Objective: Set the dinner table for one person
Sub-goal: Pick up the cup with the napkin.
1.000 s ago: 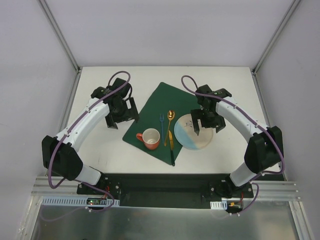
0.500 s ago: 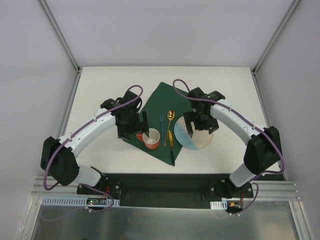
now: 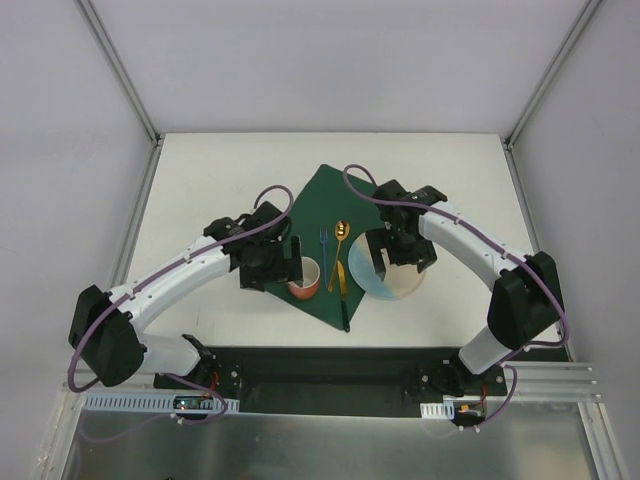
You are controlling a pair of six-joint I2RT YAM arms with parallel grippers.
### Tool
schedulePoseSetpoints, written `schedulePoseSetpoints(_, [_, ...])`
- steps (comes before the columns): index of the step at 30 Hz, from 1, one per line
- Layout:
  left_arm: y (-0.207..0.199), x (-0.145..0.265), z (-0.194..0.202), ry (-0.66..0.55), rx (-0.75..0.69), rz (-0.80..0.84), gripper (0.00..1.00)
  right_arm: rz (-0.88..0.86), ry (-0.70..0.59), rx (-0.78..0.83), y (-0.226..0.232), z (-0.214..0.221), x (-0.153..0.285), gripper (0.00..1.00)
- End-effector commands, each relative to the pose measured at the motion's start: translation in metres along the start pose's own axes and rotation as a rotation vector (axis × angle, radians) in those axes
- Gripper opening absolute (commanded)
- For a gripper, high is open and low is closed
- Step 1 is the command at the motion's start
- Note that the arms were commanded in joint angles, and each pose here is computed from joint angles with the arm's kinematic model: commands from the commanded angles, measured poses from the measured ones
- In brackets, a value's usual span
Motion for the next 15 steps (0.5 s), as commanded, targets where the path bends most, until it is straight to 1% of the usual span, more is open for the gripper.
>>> schedulePoseSetpoints(1, [0.002, -0.008, -0.019, -0.097, 0.053, -0.069, 0.99, -0.005, 0.015, 0.017, 0.001, 0.008, 0.007, 0.97])
schedulePoseSetpoints(5, [-0.007, -0.014, -0.034, -0.155, 0.065, -0.106, 0.99, -0.003, 0.019, 0.033, 0.000, 0.015, 0.006, 0.97])
schedulePoseSetpoints(6, [-0.009, -0.019, -0.036, -0.152, 0.065, -0.117, 0.99, 0.001, 0.021, 0.034, -0.002, 0.016, 0.006, 0.97])
schedulePoseSetpoints(7, [-0.018, -0.018, -0.041, -0.163, 0.066, -0.098, 0.99, 0.004, 0.025, 0.036, -0.002, 0.018, 0.006, 0.97])
schedulePoseSetpoints(11, [-0.036, -0.029, -0.043, -0.143, 0.056, -0.086, 0.99, 0.015, 0.027, 0.058, -0.006, 0.023, 0.006, 0.97])
schedulePoseSetpoints(14, [-0.045, -0.036, -0.044, -0.134, 0.058, -0.090, 0.96, 0.029, 0.027, 0.066, -0.009, 0.026, 0.005, 0.97])
schedulePoseSetpoints(15, [-0.047, -0.038, -0.043, -0.129, 0.055, -0.089, 0.94, 0.030, 0.025, 0.091, -0.010, 0.027, 0.005, 0.97])
Point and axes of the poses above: each gripper's point midway between its finger pads, its own x axis back along the fingers, its own y axis along the line the jaws close on, z = x × y, the point moved 2 cm from there along x, back along the fingers, and after that the axes turned 12 degrees about x, right-handed, at the moved point
